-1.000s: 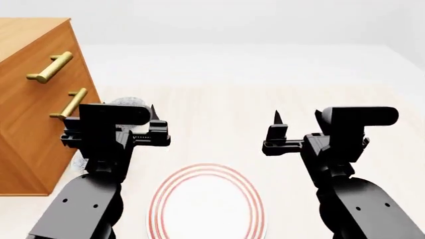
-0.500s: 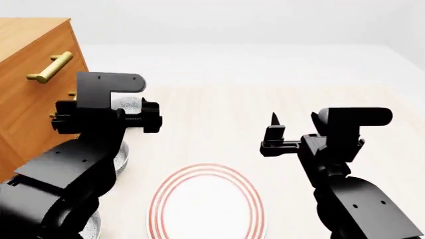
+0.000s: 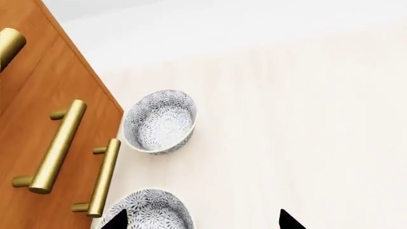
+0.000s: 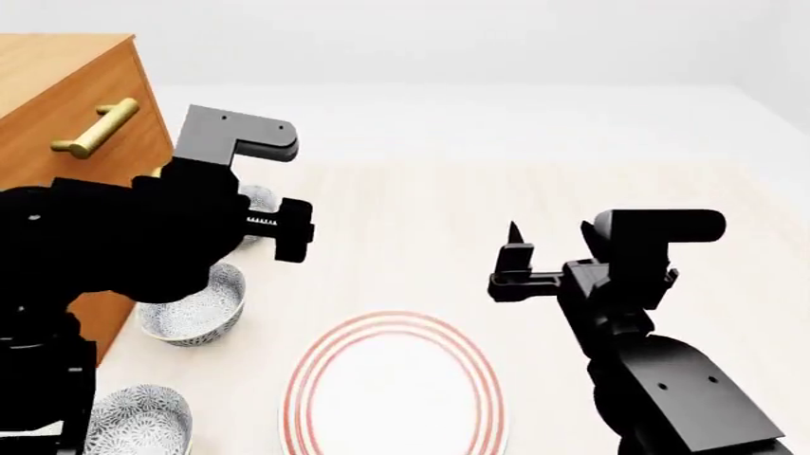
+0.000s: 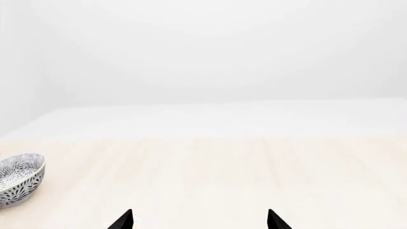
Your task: Put the bowl in the middle on the plate.
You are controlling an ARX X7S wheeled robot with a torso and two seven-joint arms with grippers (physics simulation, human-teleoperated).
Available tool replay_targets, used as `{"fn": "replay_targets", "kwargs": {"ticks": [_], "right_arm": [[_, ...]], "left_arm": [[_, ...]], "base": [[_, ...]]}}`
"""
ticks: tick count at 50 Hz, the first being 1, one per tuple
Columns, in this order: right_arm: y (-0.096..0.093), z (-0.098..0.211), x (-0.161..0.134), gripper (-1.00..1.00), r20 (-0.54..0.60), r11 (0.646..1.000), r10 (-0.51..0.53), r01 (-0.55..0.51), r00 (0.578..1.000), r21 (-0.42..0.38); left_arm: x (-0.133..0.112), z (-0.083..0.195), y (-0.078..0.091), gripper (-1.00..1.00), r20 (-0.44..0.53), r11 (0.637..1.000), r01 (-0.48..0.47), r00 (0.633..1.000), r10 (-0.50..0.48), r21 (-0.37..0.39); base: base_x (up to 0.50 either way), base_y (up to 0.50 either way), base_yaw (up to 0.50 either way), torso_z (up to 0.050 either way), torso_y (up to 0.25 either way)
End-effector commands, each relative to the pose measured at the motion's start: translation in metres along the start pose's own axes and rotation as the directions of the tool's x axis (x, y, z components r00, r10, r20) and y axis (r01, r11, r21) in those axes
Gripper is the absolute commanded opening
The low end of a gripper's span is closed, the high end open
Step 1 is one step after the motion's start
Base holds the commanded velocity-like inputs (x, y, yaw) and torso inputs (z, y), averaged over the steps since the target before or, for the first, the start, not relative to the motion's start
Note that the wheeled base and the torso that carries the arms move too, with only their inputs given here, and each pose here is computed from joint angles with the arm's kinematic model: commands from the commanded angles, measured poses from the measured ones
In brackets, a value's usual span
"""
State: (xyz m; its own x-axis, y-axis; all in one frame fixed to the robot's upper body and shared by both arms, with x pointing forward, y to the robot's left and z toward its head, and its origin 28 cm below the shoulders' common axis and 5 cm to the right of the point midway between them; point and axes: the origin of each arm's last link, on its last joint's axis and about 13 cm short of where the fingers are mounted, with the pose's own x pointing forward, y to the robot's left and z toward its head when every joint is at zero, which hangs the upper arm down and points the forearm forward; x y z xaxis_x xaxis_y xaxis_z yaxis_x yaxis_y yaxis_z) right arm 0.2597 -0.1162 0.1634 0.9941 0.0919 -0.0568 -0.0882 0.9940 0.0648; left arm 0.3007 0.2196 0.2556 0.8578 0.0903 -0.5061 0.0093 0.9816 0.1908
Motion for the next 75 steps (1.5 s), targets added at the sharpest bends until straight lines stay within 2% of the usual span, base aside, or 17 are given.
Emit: {"fn": "replay_targets", "kwargs": {"ticks": [1, 10, 20, 22, 23, 24, 38, 47, 67, 75], "right_arm": [[0.001, -0.004, 0.004, 1.0, -0.015, 1.0, 0.008, -0.007, 1.0, 0.011], [0.002, 0.0, 0.004, 1.0, -0.015, 1.0, 0.015, -0.014, 1.0, 0.011], [0.001, -0.005, 0.006, 1.0, -0.022, 1.0, 0.02, -0.02, 1.0, 0.025], [0.001, -0.006, 0.006, 1.0, -0.026, 0.999, 0.021, -0.02, 0.999, 0.028], [-0.002, -0.009, 0.007, 1.0, -0.056, 0.999, 0.018, -0.016, 0.998, 0.04], [-0.002, -0.008, 0.008, 1.0, -0.057, 0.999, 0.016, -0.013, 0.998, 0.043], [0.0, -0.011, 0.008, 1.0, -0.066, 0.999, 0.028, -0.026, 0.997, 0.032], [0.0, -0.007, 0.007, 1.0, -0.063, 0.999, 0.028, -0.026, 0.998, 0.033], [-0.001, -0.007, 0.005, 1.0, -0.063, 0.999, 0.034, -0.032, 0.997, 0.036], [-0.001, -0.012, 0.006, 1.0, -0.066, 0.998, 0.037, -0.034, 0.997, 0.05]], "left_arm": [[0.004, -0.001, 0.006, 1.0, -0.084, 1.0, -0.008, 0.996, 0.007, -0.007], [0.013, 0.0, 0.01, 1.0, -0.122, 1.0, -0.005, 0.993, 0.001, -0.027], [0.034, -0.007, 0.009, 1.0, -0.185, 0.999, 0.023, 0.982, -0.029, -0.036], [0.041, -0.006, 0.01, 1.0, -0.198, 0.999, 0.019, 0.98, -0.026, -0.039], [0.06, -0.006, 0.012, 1.0, -0.247, 0.999, 0.008, 0.969, -0.02, -0.05], [0.062, -0.004, 0.012, 1.0, -0.247, 0.999, 0.007, 0.969, -0.019, -0.05], [0.072, -0.006, 0.013, 1.0, -0.261, 0.999, -0.003, 0.965, -0.007, -0.04], [0.081, -0.003, 0.02, 1.0, -0.286, 0.998, -0.029, 0.958, 0.013, -0.052], [0.107, -0.025, 0.01, 1.0, -0.36, 0.999, -0.047, 0.932, 0.035, -0.025], [0.114, -0.048, 0.001, 1.0, -0.392, 0.998, -0.057, 0.919, 0.048, -0.011]], "base": [[0.0, 0.0, 0.0, 0.0, 0.0], [0.0, 0.0, 0.0, 0.0, 0.0], [0.0, 0.0, 0.0, 0.0, 0.0], [0.0, 0.0, 0.0, 0.0, 0.0], [0.0, 0.0, 0.0, 0.0, 0.0], [0.0, 0.0, 0.0, 0.0, 0.0], [0.0, 0.0, 0.0, 0.0, 0.0], [0.0, 0.0, 0.0, 0.0, 0.0], [0.0, 0.0, 0.0, 0.0, 0.0], [0.0, 0.0, 0.0, 0.0, 0.0]]}}
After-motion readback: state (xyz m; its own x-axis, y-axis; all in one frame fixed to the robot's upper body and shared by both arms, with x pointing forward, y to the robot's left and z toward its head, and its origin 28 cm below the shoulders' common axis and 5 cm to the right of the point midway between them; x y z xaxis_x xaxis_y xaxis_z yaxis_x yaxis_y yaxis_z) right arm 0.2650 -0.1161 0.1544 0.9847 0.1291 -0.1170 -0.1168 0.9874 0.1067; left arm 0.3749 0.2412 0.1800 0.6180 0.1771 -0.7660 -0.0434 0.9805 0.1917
